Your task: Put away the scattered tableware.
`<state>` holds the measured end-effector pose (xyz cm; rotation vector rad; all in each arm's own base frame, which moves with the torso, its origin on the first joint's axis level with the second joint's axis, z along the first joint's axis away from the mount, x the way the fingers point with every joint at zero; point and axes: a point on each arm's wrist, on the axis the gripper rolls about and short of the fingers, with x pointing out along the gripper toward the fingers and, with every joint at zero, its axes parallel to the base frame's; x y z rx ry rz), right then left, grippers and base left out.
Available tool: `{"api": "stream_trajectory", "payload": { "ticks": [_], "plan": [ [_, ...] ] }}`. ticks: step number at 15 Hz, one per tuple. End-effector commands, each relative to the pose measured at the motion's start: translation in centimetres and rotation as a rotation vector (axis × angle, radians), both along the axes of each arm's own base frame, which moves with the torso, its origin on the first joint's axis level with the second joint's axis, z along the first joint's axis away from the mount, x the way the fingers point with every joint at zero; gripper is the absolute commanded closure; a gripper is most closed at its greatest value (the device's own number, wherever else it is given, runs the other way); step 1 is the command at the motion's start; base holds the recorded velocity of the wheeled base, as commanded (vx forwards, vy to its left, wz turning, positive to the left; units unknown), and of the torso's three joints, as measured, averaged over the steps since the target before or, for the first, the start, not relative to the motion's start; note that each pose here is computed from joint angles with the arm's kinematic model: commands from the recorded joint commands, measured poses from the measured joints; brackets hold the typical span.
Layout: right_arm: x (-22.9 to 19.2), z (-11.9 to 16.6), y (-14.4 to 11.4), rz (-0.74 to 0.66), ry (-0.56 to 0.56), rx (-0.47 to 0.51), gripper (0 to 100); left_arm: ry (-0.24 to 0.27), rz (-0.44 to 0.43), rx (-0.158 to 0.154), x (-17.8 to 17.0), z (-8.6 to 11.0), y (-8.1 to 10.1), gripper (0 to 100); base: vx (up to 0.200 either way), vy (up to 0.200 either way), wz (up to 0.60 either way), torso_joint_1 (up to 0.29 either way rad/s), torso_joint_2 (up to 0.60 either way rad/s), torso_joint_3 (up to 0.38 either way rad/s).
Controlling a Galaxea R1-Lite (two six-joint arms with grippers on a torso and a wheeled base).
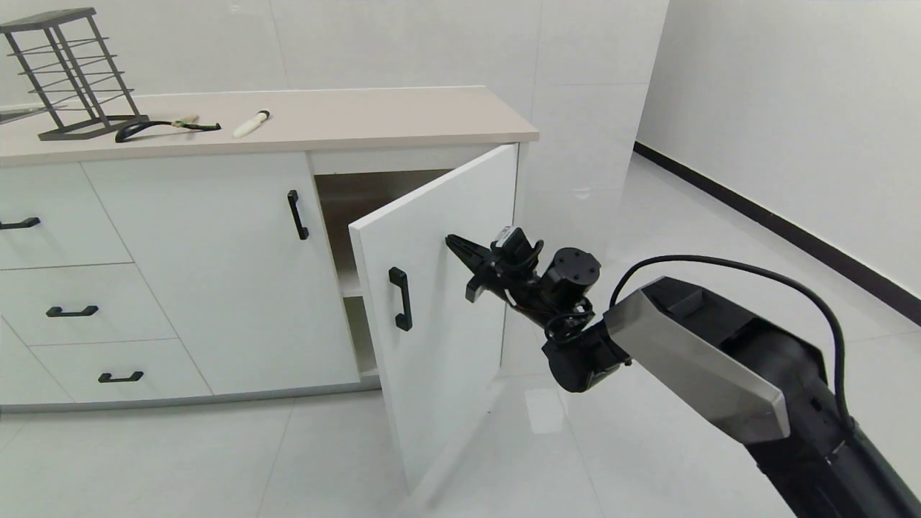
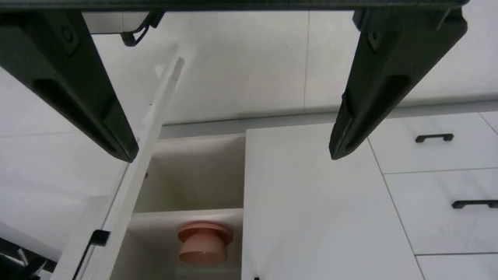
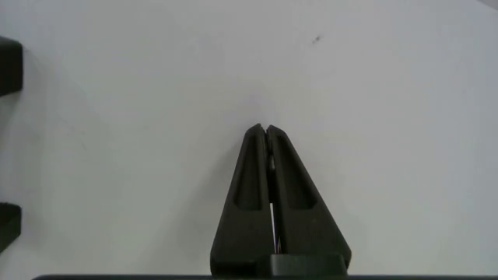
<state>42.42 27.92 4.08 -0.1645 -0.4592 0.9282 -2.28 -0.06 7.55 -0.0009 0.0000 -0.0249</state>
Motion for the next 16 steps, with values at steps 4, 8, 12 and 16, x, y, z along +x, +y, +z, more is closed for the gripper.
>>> {"api": "stream_trajectory", "payload": {
  "ticks": [4, 8, 12, 16],
  "plan": [
    [-2.6, 3.5, -1.8, 0.008, 0.04, 0.0, 100, 0.002, 0.0, -0.001, 0.0, 0.0, 0.0, 0, 0.0, 0.0, 0.0, 0.0, 0.0, 0.0],
    [-15.3, 8.8, -8.5, 0.043, 0.213, -0.095, 100, 0.002, 0.0, -0.001, 0.0, 0.0, 0.0, 0, 0.0, 0.0, 0.0, 0.0, 0.0, 0.0],
    [-27.3, 15.0, -19.2, -0.11, 0.136, 0.071, 100, 0.002, 0.0, 0.001, 0.0, 0.0, 0.0, 0, 0.0, 0.0, 0.0, 0.0, 0.0, 0.0],
    [-37.3, 16.2, -26.4, -0.385, -0.13, 0.219, 100, 0.002, 0.0, 0.001, 0.0, 0.0, 0.0, 0, 0.0, 0.0, 0.0, 0.0, 0.0, 0.0]
  ]
}}
